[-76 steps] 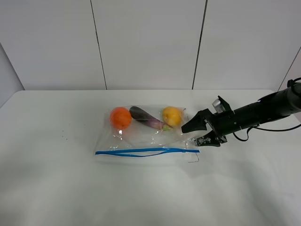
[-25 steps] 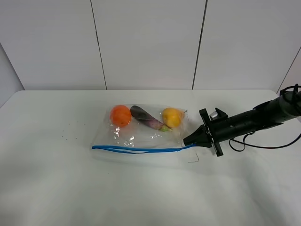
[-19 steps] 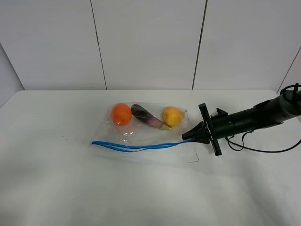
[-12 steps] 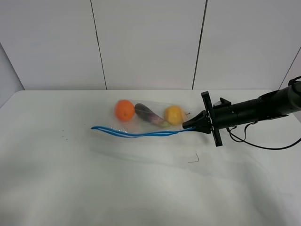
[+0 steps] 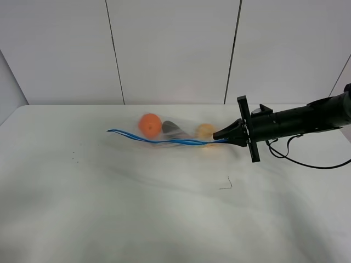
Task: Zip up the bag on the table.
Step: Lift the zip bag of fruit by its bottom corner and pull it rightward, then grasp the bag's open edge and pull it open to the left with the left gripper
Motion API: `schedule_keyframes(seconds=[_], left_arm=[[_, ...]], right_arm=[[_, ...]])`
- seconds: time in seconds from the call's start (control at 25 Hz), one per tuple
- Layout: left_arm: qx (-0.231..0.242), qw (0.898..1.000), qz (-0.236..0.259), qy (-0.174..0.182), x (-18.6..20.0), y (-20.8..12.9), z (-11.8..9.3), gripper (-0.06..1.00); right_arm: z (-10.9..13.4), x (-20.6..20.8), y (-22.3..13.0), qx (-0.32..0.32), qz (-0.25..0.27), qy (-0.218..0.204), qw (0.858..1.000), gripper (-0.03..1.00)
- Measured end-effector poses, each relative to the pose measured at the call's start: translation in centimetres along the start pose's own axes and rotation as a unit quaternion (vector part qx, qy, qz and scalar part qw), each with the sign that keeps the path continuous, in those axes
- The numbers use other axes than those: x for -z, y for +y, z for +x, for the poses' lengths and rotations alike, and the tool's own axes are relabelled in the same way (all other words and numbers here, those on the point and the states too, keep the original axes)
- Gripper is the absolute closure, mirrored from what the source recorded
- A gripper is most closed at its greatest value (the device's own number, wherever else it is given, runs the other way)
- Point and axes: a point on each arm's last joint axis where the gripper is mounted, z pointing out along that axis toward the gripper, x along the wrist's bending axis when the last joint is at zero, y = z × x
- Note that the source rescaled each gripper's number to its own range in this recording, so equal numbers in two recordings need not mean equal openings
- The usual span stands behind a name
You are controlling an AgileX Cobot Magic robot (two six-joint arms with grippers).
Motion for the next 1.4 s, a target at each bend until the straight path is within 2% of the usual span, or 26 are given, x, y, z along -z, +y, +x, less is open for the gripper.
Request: schedule_keyframes(seconds=[0.24,1.12,1.24,1.4], left_arm=[[0.000,1.000,0.000,0.000,0.0,0.0,0.0,-0.06],[-0.002,1.000,-0.005,0.004,0.2,0.2,0.1,-0.06],[-0.002,1.000,-0.002,0.005,0.9,1.8,0.1,-0.06],[0.002,1.000,0.031,0.000,0.9,6.1,0.1,-0.06]], right_arm=[[1.0,-2.4,-1.0,0.006,0.022,0.011,1.000,0.97],[1.2,-2.5,-1.0,0.007,0.020,0.015,1.000,0.97],[1.2,-2.5,-1.0,0.007,0.020,0.016,1.000,0.97],[1.2,-2.5,-1.0,0.007,0.020,0.016,1.000,0.97]])
